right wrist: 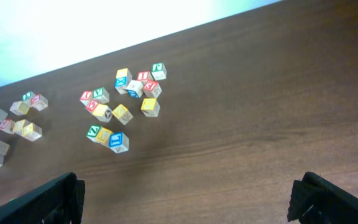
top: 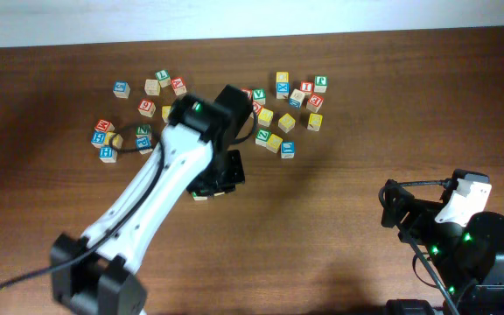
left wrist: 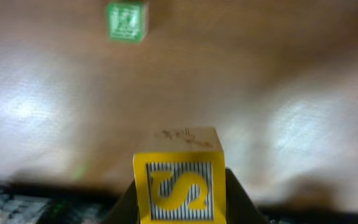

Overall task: Spell out RSS
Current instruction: 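Carry the S block toward the R block and lower it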

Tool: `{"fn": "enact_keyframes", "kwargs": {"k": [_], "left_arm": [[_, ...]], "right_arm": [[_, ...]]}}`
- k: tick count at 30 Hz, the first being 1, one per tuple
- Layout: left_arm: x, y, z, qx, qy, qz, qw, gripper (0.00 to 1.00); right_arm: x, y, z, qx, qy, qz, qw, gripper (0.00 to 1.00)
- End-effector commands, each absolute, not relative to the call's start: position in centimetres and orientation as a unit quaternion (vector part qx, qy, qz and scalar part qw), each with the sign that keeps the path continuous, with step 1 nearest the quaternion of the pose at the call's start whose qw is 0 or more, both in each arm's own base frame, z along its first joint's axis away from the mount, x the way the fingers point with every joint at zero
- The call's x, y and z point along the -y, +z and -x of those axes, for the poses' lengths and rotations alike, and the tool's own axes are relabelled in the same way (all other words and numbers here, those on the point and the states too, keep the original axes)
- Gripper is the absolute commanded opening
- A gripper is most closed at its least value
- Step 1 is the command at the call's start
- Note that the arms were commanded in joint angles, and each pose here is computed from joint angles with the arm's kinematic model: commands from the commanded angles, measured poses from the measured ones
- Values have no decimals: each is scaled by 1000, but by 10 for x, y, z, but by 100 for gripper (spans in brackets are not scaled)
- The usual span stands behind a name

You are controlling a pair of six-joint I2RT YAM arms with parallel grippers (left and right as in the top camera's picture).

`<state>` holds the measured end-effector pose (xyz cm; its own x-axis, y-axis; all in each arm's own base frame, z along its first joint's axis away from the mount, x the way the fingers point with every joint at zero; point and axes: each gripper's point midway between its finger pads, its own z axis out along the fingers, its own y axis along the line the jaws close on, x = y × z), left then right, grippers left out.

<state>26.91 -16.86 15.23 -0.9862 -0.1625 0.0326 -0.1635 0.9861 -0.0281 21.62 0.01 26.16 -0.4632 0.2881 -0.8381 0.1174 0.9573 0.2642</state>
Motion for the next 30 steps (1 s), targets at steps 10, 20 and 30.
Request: {"fn": "enact_keyframes", "kwargs": {"k": [10,20,30], "left_arm": [[189,49,-271,924,120,-364,-4,15],[174,37,-285,846,105,-521,-49,21],[163,40,-301,818,79,-551,-145,27]], "right_arm": [[2,262,-216,-849,82,-123,507,98],[2,262,-216,-849,82,-123,507,98],[2,262,-216,-849,82,-123,507,98]]}}
